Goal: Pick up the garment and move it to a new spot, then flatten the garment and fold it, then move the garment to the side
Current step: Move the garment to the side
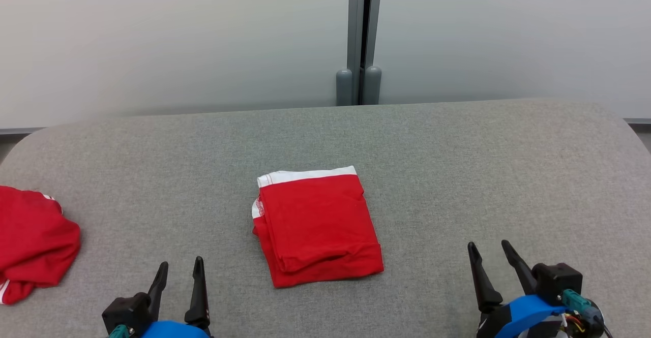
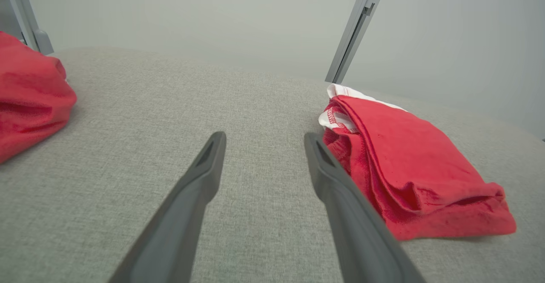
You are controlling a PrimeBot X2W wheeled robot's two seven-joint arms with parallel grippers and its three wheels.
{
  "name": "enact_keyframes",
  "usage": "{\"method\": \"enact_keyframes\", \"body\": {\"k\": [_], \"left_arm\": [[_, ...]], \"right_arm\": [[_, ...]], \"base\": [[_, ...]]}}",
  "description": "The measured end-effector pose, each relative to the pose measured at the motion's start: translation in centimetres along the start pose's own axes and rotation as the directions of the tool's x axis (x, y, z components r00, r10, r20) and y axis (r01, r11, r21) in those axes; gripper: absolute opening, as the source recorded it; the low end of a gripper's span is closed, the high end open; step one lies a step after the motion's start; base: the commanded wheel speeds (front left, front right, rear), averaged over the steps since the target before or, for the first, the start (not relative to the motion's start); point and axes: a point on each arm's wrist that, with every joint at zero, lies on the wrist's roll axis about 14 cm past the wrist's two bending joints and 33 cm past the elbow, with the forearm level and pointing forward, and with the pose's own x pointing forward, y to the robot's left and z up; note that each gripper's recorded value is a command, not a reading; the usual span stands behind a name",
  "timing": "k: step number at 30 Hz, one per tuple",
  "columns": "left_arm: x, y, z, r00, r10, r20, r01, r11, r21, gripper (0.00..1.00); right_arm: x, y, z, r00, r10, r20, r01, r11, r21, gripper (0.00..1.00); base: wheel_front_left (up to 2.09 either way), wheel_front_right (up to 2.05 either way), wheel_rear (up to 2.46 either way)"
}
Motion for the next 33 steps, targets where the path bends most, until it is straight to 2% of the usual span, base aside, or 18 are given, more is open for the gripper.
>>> {"method": "enact_keyframes", "body": {"k": [8, 12, 15, 24, 30, 31, 32, 33], "left_arm": [[-0.5, 0.1, -0.8, 1.0, 0.006, -0.021, -0.006, 1.0, 0.003, 1.0], [-0.2, -0.2, -1.3, 0.999, -0.002, -0.038, 0.002, 1.0, -0.004, 1.0], [0.5, -0.1, -1.1, 0.999, -0.012, -0.039, 0.011, 1.0, -0.005, 1.0], [-0.3, 3.2, -1.4, 0.996, 0.057, -0.066, -0.057, 0.998, -0.005, 1.0], [-1.1, 5.3, -1.9, 0.989, 0.118, -0.086, -0.12, 0.993, -0.014, 1.0], [-1.2, 5.6, -1.9, 0.988, 0.126, -0.088, -0.128, 0.992, -0.018, 1.0], [-1.3, 5.7, -2.0, 0.987, 0.133, -0.092, -0.135, 0.991, -0.02, 1.0], [-1.4, 5.9, -2.1, 0.986, 0.137, -0.095, -0.14, 0.99, -0.022, 1.0]], "right_arm": [[0.0, 1.1, -0.9, 0.999, 0.032, -0.026, -0.032, 0.999, 0.0, 1.0], [0.3, 2.0, -3.6, 0.992, 0.058, -0.114, -0.056, 0.998, 0.025, 1.0], [2.3, 3.8, -4.0, 0.984, 0.115, -0.138, -0.112, 0.993, 0.03, 1.0], [8.9, 9.7, -4.1, 0.95, 0.264, -0.168, -0.255, 0.964, 0.072, 1.0], [10.7, 11.8, -7.0, 0.917, 0.299, -0.264, -0.274, 0.953, 0.127, 1.0], [10.9, 12.1, -7.4, 0.911, 0.304, -0.28, -0.279, 0.952, 0.126, 0.9], [11.2, 12.2, -7.6, 0.91, 0.303, -0.284, -0.273, 0.952, 0.14, 0.39], [11.4, 12.3, -7.6, 0.908, 0.305, -0.286, -0.272, 0.95, 0.152, 0.0]], "base": [[0.0, 0.0, 0.0], [0.0, 0.0, 0.0], [0.0, 0.0, 0.0], [0.0, 0.0, 0.0], [0.0, 0.0, 0.0], [0.0, 0.0, 0.0], [0.0, 0.0, 0.0], [0.0, 0.0, 0.0]]}}
